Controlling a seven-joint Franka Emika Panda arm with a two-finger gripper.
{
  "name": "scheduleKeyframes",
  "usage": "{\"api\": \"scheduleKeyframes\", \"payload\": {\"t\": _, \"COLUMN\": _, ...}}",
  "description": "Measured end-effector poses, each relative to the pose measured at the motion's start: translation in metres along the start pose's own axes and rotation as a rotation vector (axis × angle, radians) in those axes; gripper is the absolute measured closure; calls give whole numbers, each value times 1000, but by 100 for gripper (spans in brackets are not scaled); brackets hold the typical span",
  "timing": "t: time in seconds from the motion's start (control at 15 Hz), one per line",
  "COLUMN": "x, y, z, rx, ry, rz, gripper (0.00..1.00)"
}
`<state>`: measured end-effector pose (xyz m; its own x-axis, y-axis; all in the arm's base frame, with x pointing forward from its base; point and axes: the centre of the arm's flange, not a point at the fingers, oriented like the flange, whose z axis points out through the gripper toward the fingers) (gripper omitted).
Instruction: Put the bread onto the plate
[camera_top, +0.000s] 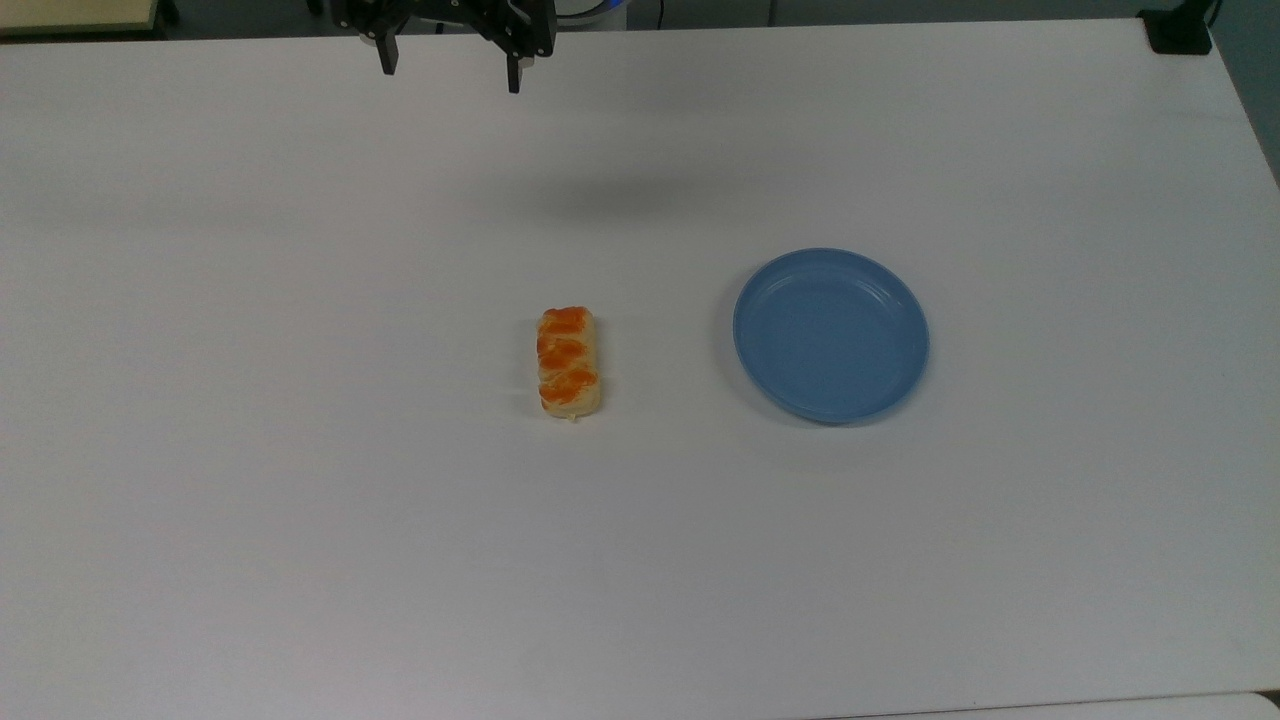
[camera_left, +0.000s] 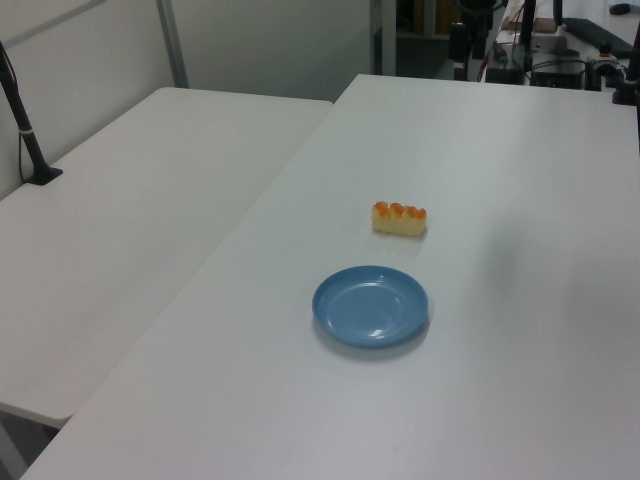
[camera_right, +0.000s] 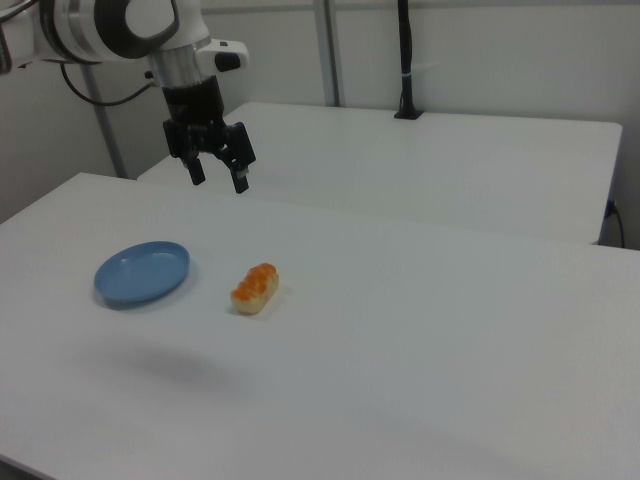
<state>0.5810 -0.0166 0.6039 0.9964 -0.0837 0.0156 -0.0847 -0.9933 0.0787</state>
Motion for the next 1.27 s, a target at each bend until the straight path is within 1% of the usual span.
{"api": "scheduleKeyframes", "payload": {"t": 0.94, "x": 0, "y": 3, "z": 5, "rx": -1, "ry": -11, "rz": 5, "gripper": 0}}
{"api": "scheduleKeyframes", "payload": {"t": 1.14, "x": 4, "y": -1, "z": 23, "rx": -3, "ry": -41, "rz": -2, "gripper": 0}}
{"api": "scheduleKeyframes", "payload": {"t": 1.27, "x": 15, "y": -12, "z": 45, "rx": -3, "ry": -53, "rz": -19, "gripper": 0}}
